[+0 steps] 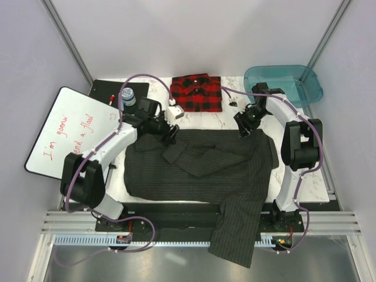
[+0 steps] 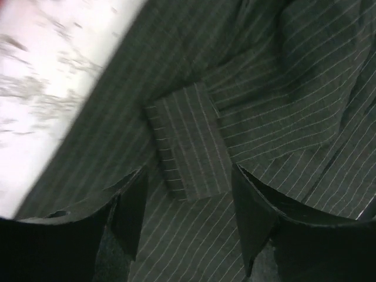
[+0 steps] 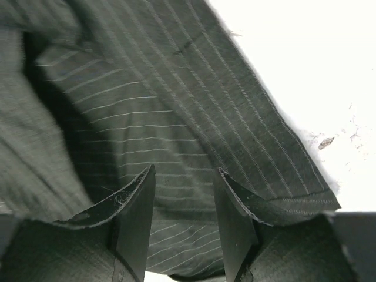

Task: Fold and stack the long sleeve shirts
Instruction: Fold the shirt

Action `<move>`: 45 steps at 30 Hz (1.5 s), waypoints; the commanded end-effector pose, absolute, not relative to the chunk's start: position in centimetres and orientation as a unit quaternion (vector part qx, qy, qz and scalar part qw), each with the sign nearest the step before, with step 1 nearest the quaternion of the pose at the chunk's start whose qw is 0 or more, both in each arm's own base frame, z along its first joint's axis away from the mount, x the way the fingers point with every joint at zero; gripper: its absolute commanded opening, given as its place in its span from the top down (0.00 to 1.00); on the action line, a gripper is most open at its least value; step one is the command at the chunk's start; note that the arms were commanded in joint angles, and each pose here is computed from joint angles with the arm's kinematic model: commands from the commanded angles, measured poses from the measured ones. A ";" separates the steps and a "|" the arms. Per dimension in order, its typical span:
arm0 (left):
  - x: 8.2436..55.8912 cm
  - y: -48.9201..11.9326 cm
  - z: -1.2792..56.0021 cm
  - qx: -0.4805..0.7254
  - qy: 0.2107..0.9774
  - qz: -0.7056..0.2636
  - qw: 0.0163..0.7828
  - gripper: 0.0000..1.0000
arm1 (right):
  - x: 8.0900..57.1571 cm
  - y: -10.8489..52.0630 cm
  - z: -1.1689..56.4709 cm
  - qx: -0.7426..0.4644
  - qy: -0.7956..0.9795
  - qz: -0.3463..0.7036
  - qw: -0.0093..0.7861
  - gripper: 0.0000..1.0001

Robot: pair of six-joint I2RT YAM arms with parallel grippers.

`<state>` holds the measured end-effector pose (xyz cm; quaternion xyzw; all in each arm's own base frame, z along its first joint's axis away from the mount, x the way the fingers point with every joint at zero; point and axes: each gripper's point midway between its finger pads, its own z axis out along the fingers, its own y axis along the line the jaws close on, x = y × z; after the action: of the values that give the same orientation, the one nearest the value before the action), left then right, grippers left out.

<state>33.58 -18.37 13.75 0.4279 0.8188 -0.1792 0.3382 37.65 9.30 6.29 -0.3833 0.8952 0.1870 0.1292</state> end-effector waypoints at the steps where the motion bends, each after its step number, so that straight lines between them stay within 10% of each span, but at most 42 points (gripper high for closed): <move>1: 32.1 -18.6 8.6 0.393 0.864 -0.186 0.253 0.22 | 36.4 10.6 9.4 -0.377 0.886 0.226 0.148 0.48; 12: 31.3 -21.1 6.6 0.447 0.848 0.016 0.283 0.29 | 33.8 11.2 7.3 -0.361 0.887 0.267 0.103 0.52; 29: 31.9 -20.5 5.2 0.469 0.837 0.063 0.273 0.52 | 32.5 10.5 5.3 -0.370 0.889 0.260 0.072 0.54; 35: 32.7 -18.6 6.8 0.455 0.842 0.060 0.282 0.69 | 32.2 10.2 4.9 -0.373 0.890 0.254 0.065 0.55; 39: 33.0 -17.6 6.1 0.436 0.860 0.031 0.262 0.98 | 32.3 10.1 5.0 -0.375 0.890 0.252 0.066 0.54; 45: 33.9 -15.4 7.2 0.376 0.891 -0.032 0.253 0.98 | 32.4 9.7 4.4 -0.374 0.894 0.240 0.058 0.54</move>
<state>33.37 -15.71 5.45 0.4101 0.8773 0.0246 0.2481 32.46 10.02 4.98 -0.3680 0.8945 0.2450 0.0665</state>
